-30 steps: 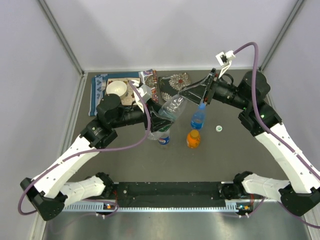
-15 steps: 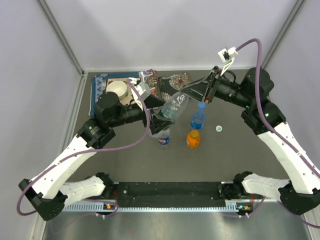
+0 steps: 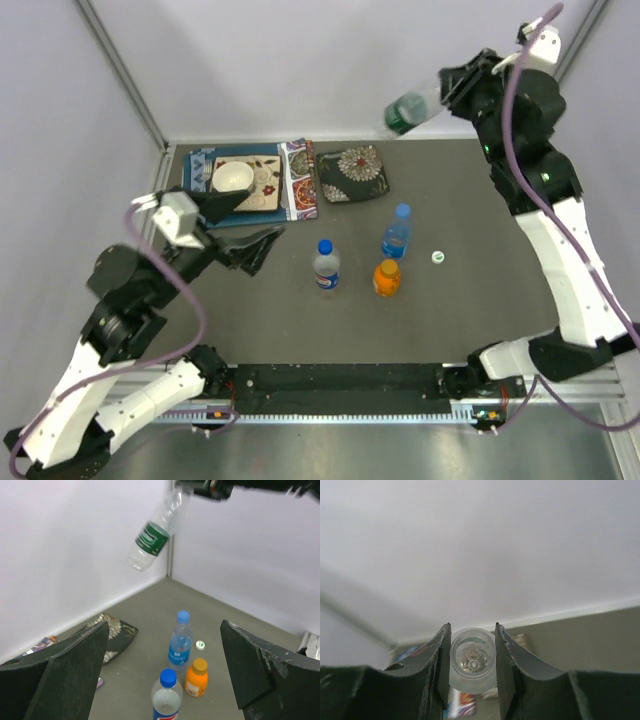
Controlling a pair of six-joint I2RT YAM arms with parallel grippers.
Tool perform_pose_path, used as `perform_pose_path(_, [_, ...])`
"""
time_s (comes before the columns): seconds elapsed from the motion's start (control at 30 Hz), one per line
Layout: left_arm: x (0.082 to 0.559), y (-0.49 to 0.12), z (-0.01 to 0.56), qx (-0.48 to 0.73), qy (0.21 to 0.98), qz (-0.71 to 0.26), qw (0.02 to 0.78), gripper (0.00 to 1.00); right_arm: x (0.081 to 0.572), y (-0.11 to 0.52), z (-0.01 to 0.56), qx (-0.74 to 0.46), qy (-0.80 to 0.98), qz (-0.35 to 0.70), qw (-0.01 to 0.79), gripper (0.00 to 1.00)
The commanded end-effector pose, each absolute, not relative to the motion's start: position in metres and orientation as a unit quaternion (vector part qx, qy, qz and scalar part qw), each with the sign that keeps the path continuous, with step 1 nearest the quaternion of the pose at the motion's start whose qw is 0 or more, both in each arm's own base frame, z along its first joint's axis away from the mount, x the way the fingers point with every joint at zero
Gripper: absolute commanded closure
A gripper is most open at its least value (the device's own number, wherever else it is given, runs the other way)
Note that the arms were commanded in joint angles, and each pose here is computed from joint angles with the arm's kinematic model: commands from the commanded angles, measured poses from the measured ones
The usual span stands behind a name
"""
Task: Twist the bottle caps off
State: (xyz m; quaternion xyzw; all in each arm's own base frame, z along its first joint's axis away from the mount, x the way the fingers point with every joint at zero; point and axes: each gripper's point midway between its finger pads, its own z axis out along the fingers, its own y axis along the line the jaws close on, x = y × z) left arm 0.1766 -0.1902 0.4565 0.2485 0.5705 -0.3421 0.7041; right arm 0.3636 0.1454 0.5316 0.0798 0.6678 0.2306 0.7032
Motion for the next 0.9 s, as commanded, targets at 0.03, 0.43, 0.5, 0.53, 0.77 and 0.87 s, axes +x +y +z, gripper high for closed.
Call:
perform_pose_path(0.03, [0.172, -0.160, 0.454, 0.192, 0.563, -0.322, 0.736, 0.02, 0.432, 0.030, 0.492, 0.235, 0.655, -0.037, 0.717, 1.00])
perform_pose_path(0.43, [0.172, -0.173, 0.395, 0.204, 0.610, -0.340, 0.687, 0.01, 0.510, -0.043, 0.386, 0.239, 0.717, -0.131, 0.642, 1.00])
perform_pose_path(0.5, [0.173, -0.173, 0.388, 0.202, 0.614, -0.340, 0.683, 0.02, 0.518, -0.056, 0.362, 0.244, 0.732, -0.127, 0.623, 1.00])
perform_pose_path(0.53, [0.175, -0.175, 0.382, 0.202, 0.619, -0.340, 0.679, 0.02, 0.522, -0.057, 0.352, 0.243, 0.740, -0.124, 0.615, 1.00])
perform_pose_path(0.77, [0.182, -0.191, 0.362, 0.217, 0.633, -0.348, 0.656, 0.02, 0.539, -0.040, 0.277, 0.226, 0.803, -0.091, 0.543, 1.00])
perform_pose_path(0.87, [0.184, -0.194, 0.360, 0.220, 0.635, -0.351, 0.652, 0.02, 0.538, -0.035, 0.258, 0.230, 0.813, -0.083, 0.529, 1.00])
